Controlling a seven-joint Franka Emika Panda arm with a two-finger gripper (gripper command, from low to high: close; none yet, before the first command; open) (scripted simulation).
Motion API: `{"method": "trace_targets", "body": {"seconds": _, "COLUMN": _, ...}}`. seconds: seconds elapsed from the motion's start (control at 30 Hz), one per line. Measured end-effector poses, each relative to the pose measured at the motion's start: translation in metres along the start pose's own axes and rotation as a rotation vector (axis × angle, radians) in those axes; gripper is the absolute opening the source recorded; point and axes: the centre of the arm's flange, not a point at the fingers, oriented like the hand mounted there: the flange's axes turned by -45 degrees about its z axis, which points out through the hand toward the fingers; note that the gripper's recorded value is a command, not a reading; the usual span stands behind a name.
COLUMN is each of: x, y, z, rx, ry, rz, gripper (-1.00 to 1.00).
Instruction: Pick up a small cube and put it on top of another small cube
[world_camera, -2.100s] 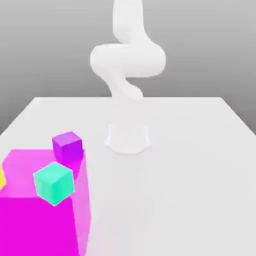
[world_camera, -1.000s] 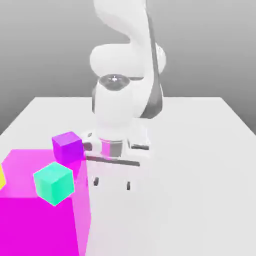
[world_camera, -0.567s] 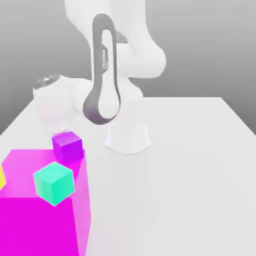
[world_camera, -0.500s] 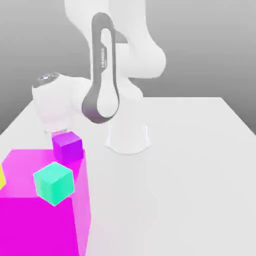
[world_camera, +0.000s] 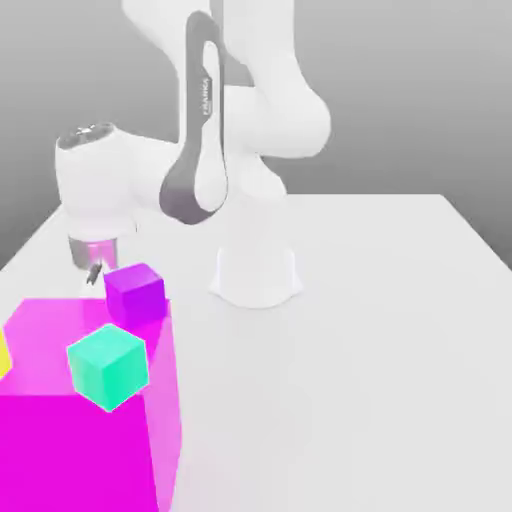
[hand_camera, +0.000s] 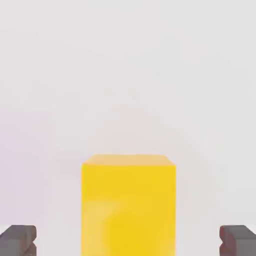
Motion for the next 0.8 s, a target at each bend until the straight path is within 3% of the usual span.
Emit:
{"method": "trace_targets", "body": {"seconds": 0.17, "x": 0.0, "y": 0.001, "z": 0.039, "rx": -0.002, "ry": 0.003, "rz": 0.002, "gripper": 0.0}}
{"method": "trace_targets", "body": {"seconds": 0.2, "x": 0.0, "y": 0.002, "z": 0.045, "rx": -0.002, "ry": 0.002, "rz": 0.003, "gripper": -1.0}}
{"method": "trace_targets", "body": {"seconds": 0.43, "x": -0.001, "y": 0.001, "z": 0.045, "rx": 0.0, "ry": 0.003, "rz": 0.003, "gripper": -1.0}}
{"method": "trace_targets", "body": {"seconds": 0.7, "x": 0.0, "y": 0.001, "z": -0.014, "rx": 0.002, "ry": 0.002, "rz": 0.002, "gripper": -1.0}}
{"method": "trace_targets", "body": {"seconds": 0.8, "x": 0.012, "y": 0.003, "z": -0.015, "rx": -0.038, "ry": -0.031, "rz": -0.032, "gripper": -1.0}}
